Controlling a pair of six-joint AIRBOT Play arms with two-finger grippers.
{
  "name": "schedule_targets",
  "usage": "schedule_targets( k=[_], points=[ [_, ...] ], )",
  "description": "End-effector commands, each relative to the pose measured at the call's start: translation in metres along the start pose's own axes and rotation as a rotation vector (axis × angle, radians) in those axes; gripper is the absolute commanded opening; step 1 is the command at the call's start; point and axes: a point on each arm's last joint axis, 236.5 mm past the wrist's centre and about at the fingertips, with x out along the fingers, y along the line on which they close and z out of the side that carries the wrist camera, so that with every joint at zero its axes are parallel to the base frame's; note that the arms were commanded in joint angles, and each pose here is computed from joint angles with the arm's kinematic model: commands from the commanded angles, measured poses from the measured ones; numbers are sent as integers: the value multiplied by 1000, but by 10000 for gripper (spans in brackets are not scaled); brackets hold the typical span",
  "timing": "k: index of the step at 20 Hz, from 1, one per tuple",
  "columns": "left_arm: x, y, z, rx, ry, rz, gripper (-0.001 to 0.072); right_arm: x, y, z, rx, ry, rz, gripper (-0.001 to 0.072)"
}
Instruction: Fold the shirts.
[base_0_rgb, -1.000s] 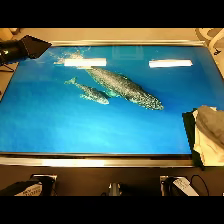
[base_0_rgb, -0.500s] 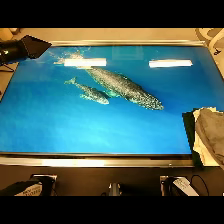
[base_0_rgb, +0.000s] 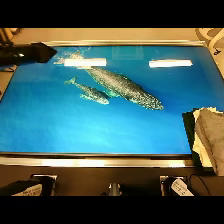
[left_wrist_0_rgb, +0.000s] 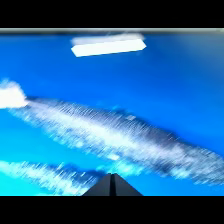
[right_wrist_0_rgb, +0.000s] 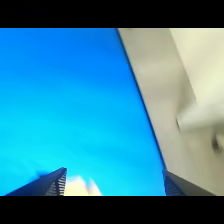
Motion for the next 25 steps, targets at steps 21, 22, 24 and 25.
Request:
schedule_targets(
  k=[21,22,24,25],
  points=[
    [12,92,-214,-93,720,427,653,32,300,-93,-341,599,655,689],
    [12,92,-214,-93,720,427,653,32,300,-93,-341,599,655,689],
    [12,92,-214,-93,720,428,653,32,300,-93,-341,599,655,689],
    [12,92,-214,-93,720,428,653,32,300,-93,-341,599,655,689]
  ],
)
